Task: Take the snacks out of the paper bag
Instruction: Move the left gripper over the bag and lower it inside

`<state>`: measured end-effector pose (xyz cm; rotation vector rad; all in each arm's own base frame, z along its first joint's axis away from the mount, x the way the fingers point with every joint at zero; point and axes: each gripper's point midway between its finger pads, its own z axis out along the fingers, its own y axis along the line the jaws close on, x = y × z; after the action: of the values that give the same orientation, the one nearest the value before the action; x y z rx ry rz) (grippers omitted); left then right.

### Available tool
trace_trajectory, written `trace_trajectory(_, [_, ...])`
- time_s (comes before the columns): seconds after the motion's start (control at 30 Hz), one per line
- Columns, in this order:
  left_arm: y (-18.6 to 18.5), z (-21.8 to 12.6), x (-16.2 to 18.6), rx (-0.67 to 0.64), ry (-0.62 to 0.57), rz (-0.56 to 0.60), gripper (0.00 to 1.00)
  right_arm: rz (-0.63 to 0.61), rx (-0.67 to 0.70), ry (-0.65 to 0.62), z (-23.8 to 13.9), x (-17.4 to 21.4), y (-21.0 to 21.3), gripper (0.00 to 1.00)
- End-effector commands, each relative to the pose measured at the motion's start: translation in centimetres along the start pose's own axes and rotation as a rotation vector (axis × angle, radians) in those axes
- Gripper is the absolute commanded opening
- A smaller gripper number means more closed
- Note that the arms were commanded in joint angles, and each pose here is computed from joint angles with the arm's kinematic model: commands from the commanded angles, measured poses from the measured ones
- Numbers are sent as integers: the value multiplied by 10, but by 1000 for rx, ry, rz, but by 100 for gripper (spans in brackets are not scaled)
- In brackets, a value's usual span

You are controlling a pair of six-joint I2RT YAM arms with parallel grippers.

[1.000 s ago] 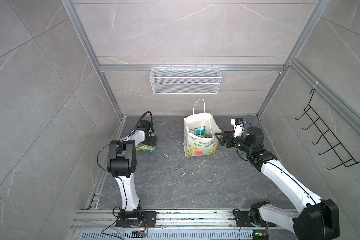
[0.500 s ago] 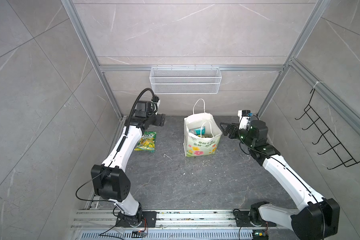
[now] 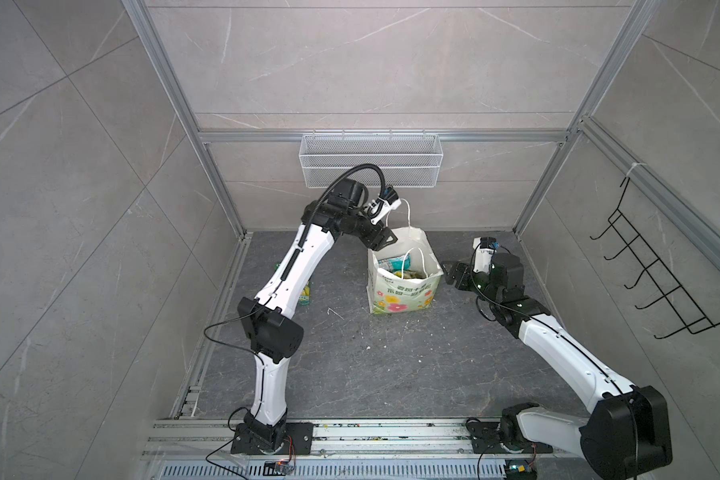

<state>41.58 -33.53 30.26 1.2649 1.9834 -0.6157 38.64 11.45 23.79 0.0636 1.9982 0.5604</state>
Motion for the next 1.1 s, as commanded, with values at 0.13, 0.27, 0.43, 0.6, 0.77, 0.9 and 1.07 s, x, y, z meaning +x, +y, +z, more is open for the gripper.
trace_trajectory(0.13, [-27, 17, 20, 93, 109, 51, 67, -1, 21, -43, -9, 2, -6, 84])
trace_trajectory(0.27, [-43, 26, 24, 133, 136, 91, 72, 2, 16, -36, -8, 3, -5, 84])
trace_trajectory(0.43, [-63, 32, 28, 183, 162, 136, 82, -3, 21, -32, -2, 6, -8, 84])
trace_trajectory(0.6, [-74, 43, 38, 219, 207, 158, 84, 3, 17, -17, 4, 11, -10, 84])
trace_trajectory(0.77, [-72, 61, 55, 227, 264, 158, 85, 9, 23, -5, 8, 17, -13, 84])
trace_trajectory(0.9, [-65, 78, 73, 218, 323, 161, 85, 14, 27, 10, 12, 22, -16, 84])
trace_trajectory(1.07, [-56, 85, 81, 178, 360, 157, 81, 19, 26, 21, 15, 27, -17, 84])
